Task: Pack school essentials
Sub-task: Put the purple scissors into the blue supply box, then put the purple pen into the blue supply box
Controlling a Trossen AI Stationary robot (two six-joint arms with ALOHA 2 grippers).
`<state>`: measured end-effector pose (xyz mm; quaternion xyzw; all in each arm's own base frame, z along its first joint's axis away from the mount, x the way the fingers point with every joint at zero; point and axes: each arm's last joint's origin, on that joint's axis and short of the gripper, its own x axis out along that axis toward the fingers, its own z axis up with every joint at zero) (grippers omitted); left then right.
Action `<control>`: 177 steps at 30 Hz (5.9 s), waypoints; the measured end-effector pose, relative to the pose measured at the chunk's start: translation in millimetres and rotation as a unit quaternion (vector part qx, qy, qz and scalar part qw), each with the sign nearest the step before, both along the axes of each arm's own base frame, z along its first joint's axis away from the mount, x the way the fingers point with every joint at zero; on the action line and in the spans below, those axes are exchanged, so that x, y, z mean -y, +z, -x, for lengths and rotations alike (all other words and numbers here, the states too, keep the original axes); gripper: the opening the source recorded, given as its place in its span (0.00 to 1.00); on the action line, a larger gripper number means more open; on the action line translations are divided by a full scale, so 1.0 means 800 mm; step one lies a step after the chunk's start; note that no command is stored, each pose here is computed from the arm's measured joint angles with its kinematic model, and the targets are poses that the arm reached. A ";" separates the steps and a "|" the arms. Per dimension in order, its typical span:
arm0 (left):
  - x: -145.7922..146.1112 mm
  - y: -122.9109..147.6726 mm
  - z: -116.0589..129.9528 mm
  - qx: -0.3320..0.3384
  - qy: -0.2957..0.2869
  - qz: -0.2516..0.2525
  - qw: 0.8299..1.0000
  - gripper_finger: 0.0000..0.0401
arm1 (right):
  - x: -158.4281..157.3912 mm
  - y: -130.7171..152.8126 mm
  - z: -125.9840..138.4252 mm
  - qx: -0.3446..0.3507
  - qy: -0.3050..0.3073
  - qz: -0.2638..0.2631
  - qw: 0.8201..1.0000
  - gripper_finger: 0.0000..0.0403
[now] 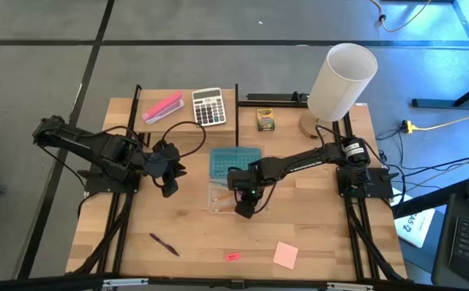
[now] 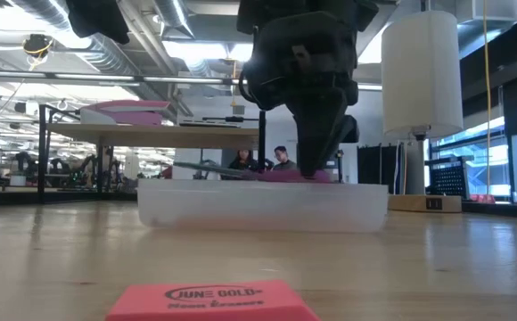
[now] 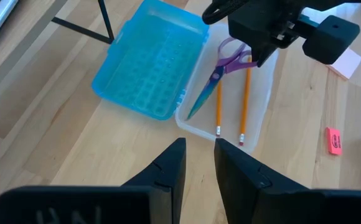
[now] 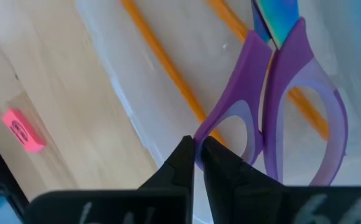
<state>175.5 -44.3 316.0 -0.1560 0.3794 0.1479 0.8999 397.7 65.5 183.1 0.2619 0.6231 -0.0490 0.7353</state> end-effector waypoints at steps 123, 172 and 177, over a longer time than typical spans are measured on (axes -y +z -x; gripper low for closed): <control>0.000 0.000 0.000 0.000 0.000 0.000 1.000 0.19 | 0.043 0.074 -0.072 0.192 0.196 0.144 0.951 0.29; 0.089 -0.028 0.024 -0.117 -0.180 0.049 0.976 0.19 | 0.074 0.200 0.143 0.274 0.043 0.176 0.945 0.29; 0.126 -0.054 0.019 -0.174 -0.256 0.034 0.950 0.19 | 0.074 0.201 0.143 0.280 0.054 0.183 0.941 0.29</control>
